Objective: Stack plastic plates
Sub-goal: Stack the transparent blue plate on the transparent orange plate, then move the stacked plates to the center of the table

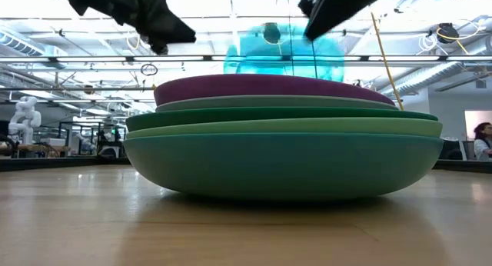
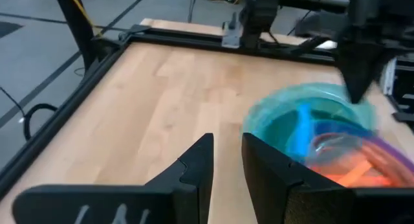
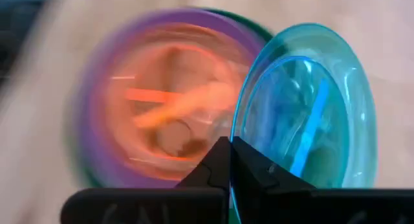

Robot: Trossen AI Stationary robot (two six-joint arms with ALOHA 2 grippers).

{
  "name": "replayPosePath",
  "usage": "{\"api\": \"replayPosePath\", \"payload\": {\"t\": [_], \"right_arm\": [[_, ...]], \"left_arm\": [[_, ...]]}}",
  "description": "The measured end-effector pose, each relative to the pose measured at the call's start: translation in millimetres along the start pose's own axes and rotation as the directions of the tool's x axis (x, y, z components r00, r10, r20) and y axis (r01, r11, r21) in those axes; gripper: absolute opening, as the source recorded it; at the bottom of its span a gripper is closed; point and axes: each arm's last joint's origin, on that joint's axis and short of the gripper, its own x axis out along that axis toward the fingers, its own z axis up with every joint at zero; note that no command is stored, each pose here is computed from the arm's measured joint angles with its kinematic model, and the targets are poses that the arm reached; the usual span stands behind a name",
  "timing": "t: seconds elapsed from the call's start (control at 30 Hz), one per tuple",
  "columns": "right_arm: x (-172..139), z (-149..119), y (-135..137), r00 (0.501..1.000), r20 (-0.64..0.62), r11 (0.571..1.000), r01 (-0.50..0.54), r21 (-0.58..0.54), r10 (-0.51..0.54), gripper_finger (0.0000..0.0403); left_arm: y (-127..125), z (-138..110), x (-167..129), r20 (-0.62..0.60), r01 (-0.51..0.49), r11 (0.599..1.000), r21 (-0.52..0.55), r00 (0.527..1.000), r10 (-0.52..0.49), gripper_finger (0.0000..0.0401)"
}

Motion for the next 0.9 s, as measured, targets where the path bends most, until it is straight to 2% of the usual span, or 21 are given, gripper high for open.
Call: {"api": "replayPosePath", "payload": {"t": [0.07, 0.17, 0.4, 0.6, 0.9], "right_arm": [[0.4, 1.6, 17.6, 0.999, 0.026, 0.999, -0.035, -0.016, 0.035, 0.0], [2.9, 1.1, 37.5, 0.999, 0.041, 0.999, -0.026, -0.028, 0.027, 0.0], [26.5, 1.0, 68.0, 0.996, 0.068, 0.996, -0.046, -0.082, 0.052, 0.0], [51.4, -1.6, 78.3, 0.996, 0.06, 0.997, -0.056, -0.048, 0.059, 0.002], [69.6, 0.0, 82.9, 0.993, 0.094, 0.998, -0.066, 0.003, 0.066, 0.0089]], "left_arm": [[-12.5, 1.4, 2.4, 0.011, 0.001, 1.0, 0.001, 1.0, -0.001, 0.0088], [-31.7, 2.5, 4.6, 0.027, -0.003, 1.0, 0.007, 1.0, 0.002, 0.0088], [-76.7, 0.9, 3.0, 0.05, 0.029, 0.999, 0.021, 0.998, -0.03, 0.0088], [-109.2, -4.0, -4.3, 0.063, 0.025, 0.999, 0.035, 0.998, -0.027, 0.0088], [-141.5, -11.8, -17.4, 0.073, 0.033, 0.997, 0.066, 0.997, -0.037, 0.0088]]}}
